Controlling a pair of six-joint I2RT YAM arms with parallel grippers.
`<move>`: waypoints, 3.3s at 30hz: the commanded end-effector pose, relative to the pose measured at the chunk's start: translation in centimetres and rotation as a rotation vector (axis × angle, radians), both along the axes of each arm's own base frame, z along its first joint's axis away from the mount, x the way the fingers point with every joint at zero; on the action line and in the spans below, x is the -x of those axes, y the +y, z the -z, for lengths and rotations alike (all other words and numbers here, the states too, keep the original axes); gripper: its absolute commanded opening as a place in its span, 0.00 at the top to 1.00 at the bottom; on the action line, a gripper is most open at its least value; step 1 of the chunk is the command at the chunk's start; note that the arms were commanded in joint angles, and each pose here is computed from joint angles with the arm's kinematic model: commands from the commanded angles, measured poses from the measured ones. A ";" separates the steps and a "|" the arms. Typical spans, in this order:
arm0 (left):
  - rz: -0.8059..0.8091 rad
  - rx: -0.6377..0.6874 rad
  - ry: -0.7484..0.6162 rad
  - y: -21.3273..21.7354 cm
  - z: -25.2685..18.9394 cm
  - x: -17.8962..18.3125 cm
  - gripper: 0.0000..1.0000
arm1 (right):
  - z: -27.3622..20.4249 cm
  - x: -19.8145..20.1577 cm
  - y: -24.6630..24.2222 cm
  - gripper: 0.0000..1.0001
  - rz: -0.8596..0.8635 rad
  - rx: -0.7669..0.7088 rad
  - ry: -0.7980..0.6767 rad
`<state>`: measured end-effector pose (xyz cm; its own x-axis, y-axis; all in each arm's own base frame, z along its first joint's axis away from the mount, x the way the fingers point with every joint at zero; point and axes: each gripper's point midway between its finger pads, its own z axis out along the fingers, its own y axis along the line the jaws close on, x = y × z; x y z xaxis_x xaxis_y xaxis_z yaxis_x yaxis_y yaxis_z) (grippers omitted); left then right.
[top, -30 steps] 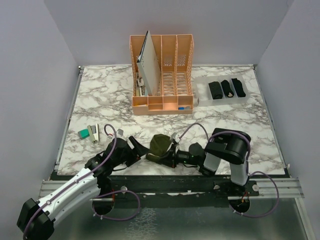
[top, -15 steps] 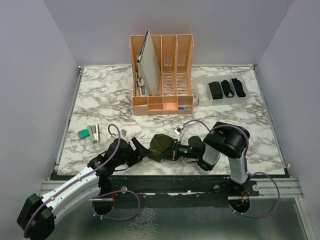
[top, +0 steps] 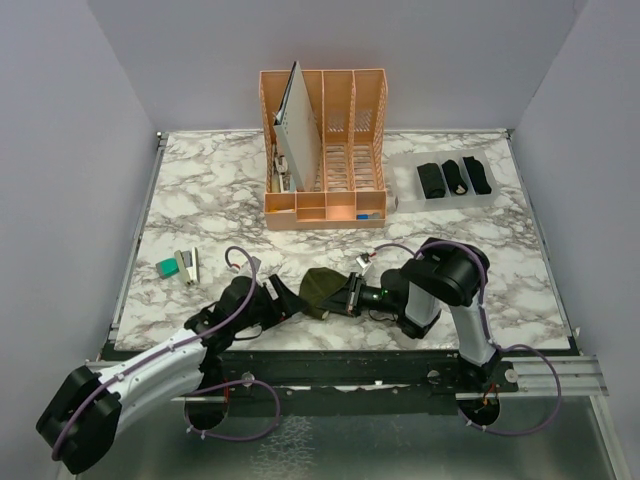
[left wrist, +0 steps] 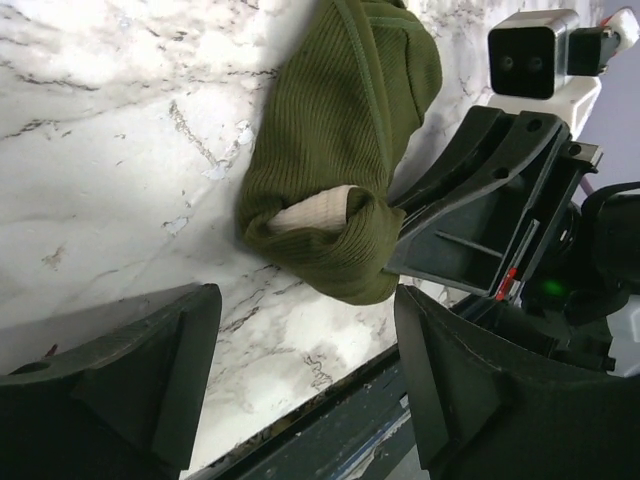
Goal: Roll the underwear
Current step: Roll the underwear to the corner of the board.
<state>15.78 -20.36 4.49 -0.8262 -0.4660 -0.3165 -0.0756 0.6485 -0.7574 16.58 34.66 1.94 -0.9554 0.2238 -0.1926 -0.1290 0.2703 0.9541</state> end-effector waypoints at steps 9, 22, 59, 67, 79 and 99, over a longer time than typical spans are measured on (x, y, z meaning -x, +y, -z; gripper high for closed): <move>-0.117 -0.090 0.074 2.1 3.9 -0.1 0.35 | 8.1 3.0 -3.9 0.90 -0.003 0.269 0.168; -0.177 -0.165 0.155 2.9 6.6 -0.2 0.43 | 7.6 2.7 -3.3 0.79 -0.046 0.288 0.121; -0.061 -0.180 0.105 0.6 4.2 -1.0 0.75 | -4.7 -1.2 -7.0 0.33 -0.123 0.483 -0.763; -0.032 -0.168 0.080 -0.2 3.3 -1.3 0.76 | -11.4 -5.2 -12.1 0.00 0.416 0.415 -0.820; 0.016 -0.174 0.098 -0.7 2.6 -0.9 0.76 | -11.0 -1.2 -6.0 0.39 -0.080 0.502 -1.459; 0.017 -0.196 0.126 -0.8 2.6 -0.7 0.77 | -5.3 2.1 3.2 0.40 -0.369 0.783 -1.959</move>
